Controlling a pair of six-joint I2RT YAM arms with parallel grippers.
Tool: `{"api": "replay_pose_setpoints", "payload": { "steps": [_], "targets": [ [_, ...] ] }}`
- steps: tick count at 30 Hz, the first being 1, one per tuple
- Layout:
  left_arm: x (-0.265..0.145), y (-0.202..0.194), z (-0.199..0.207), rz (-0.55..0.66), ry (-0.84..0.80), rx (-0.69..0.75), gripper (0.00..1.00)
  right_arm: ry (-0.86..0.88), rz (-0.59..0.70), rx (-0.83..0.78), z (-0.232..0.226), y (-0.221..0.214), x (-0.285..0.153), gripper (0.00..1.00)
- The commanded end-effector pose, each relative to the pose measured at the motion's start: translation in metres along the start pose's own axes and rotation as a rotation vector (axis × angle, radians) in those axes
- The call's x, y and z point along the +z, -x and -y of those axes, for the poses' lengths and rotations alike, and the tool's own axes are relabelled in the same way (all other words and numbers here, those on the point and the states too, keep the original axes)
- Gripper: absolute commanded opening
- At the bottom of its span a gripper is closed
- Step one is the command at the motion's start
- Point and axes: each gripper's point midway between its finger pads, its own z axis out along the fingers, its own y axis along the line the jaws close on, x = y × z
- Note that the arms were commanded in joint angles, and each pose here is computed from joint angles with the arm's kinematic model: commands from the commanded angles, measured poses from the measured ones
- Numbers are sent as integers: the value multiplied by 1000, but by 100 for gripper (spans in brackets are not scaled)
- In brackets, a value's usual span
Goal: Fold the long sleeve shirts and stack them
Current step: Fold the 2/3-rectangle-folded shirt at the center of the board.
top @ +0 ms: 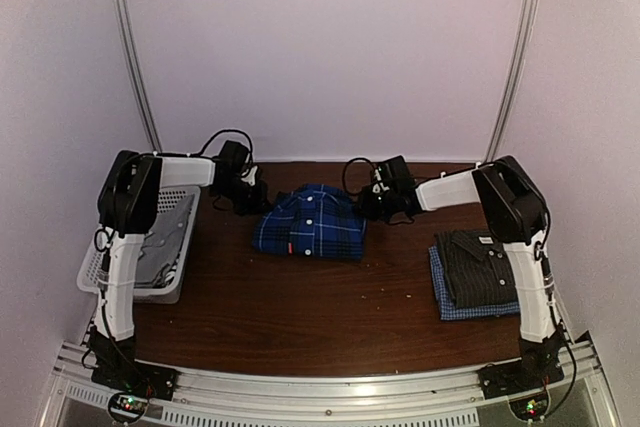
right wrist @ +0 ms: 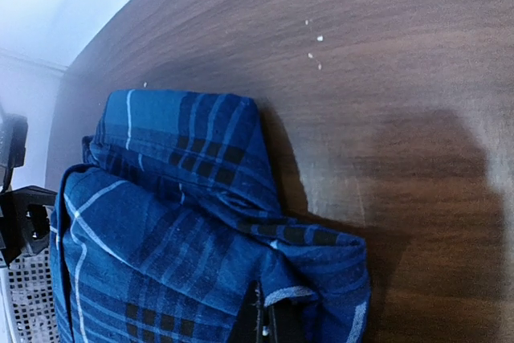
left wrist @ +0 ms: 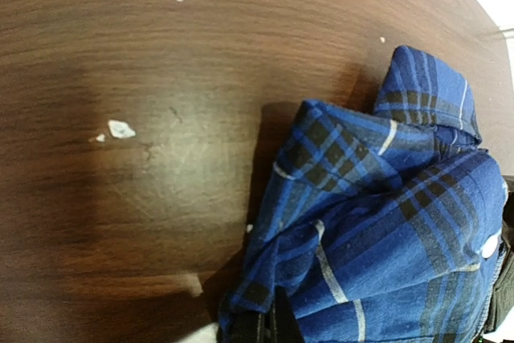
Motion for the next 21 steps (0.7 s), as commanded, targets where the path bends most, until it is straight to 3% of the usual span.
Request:
{"api": "replay_pose_setpoints", "payload": {
  "steps": [1, 6, 12, 17, 21],
  "targets": [
    [0, -42, 10, -61, -15, -3, 0, -12, -56, -13, 0, -29, -11, 0],
    [-33, -103, 23, -57, -20, -42, 0, -35, -84, -67, 0, -67, -39, 0],
    [-86, -159, 46, 16, 11, 8, 0, -7, -58, -130, -28, -105, -104, 0],
    [-116, -176, 44, 68, -17, 16, 0, -2, 10, -125, -26, -115, -147, 0],
    [-118, -175, 49, 77, -39, 33, 0, -13, 26, -134, -23, -113, -154, 0]
  ]
}}
